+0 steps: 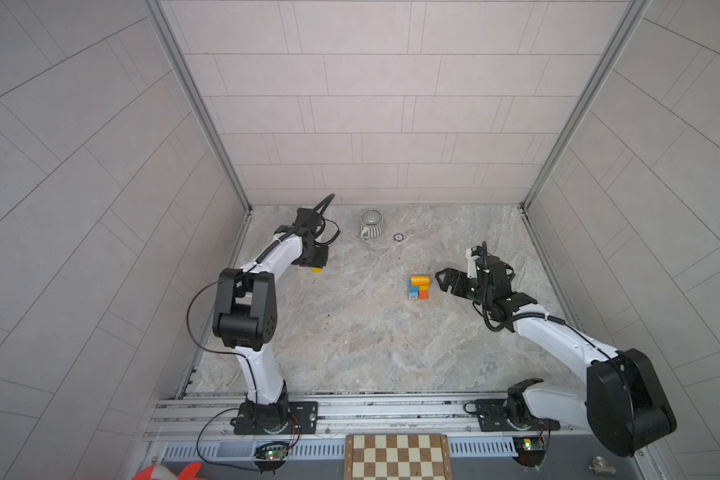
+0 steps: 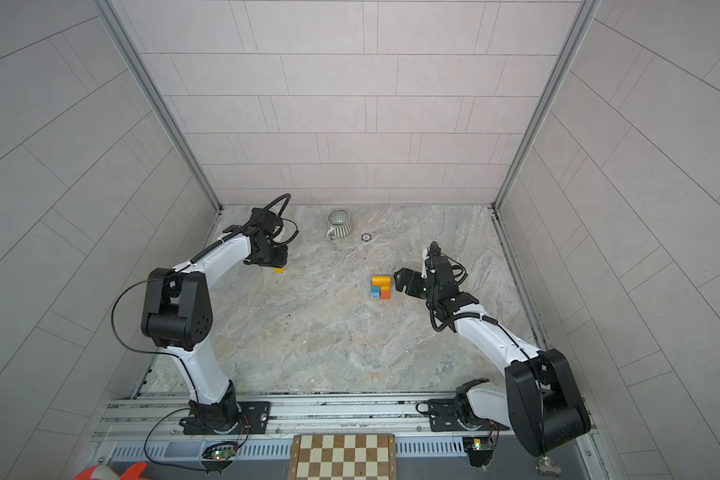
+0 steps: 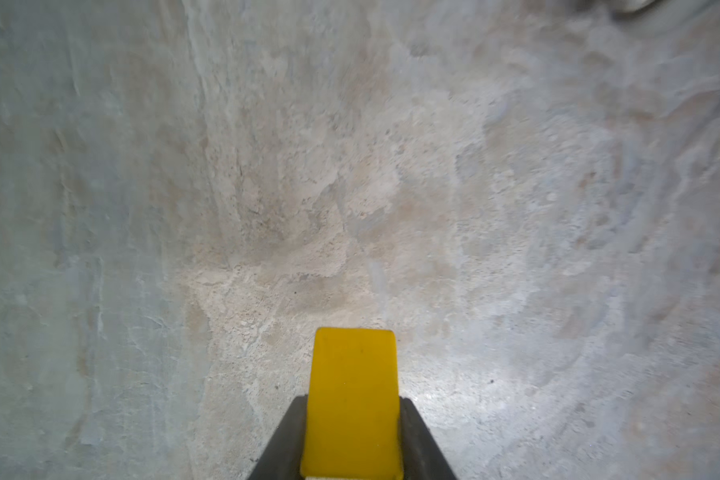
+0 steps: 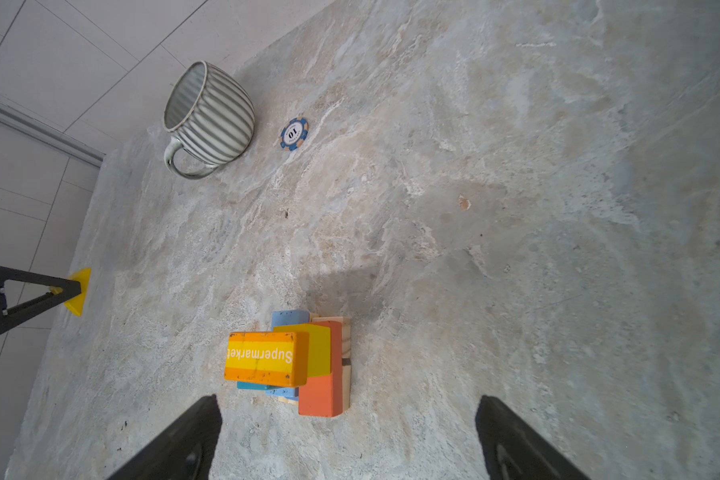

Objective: Build the wood block tower

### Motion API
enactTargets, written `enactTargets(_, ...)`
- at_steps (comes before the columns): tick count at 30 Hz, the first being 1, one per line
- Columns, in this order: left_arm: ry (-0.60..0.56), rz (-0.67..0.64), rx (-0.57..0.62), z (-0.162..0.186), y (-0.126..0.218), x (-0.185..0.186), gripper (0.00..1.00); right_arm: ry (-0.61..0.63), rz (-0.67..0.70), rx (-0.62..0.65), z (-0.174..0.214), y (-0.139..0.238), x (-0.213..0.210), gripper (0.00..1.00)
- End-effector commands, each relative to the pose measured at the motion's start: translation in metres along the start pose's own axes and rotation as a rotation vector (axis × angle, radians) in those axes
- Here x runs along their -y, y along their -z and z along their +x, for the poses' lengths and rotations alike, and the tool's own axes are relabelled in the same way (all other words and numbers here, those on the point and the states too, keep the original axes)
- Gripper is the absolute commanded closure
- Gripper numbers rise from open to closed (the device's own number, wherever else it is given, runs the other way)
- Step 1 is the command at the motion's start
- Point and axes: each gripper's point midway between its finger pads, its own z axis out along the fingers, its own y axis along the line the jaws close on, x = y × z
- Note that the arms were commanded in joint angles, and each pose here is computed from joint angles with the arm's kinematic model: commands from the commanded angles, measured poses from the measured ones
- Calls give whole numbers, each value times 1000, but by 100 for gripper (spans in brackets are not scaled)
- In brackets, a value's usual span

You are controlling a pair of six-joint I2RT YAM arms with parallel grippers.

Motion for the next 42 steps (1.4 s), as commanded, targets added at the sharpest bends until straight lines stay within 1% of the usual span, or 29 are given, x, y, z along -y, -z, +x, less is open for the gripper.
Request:
enactTargets(1,-107,55,0,-3,23,22,75,-43,-32,20,4,4,-2,2)
enactTargets(6,-256,67,0,-9,40,55,75,-99,-87,56,6,11,-6,2)
enactTargets(8,-303,82,10,-10,47,68,75,-124,-82,73,8,14,-2,2)
enactTargets(11,-368,103,25,-9,57,87,75,-146,-80,133,3,24,3,2)
enactTargets(17,-555,144,35,2,75,125,76,-152,-90,193,-8,42,5,1)
enactTargets(18,-573,154,39,1,79,130,78,-154,-88,198,-9,42,7,1)
enactTargets(20,-597,194,46,2,88,141,79,-177,-94,212,-11,44,10,1)
enactTargets(26,-703,279,109,0,108,166,79,-224,-98,224,-12,43,21,1)
enactTargets(29,-750,316,152,-5,117,179,79,-244,-111,246,-14,45,24,1)
enactTargets(32,-802,343,196,-12,127,192,79,-243,-96,262,-15,47,29,1)
enactTargets(35,-862,360,214,-15,131,203,79,-247,-81,273,-15,48,34,1)
enactTargets(42,-956,406,235,-18,131,227,79,-258,-74,274,-11,44,39,1)
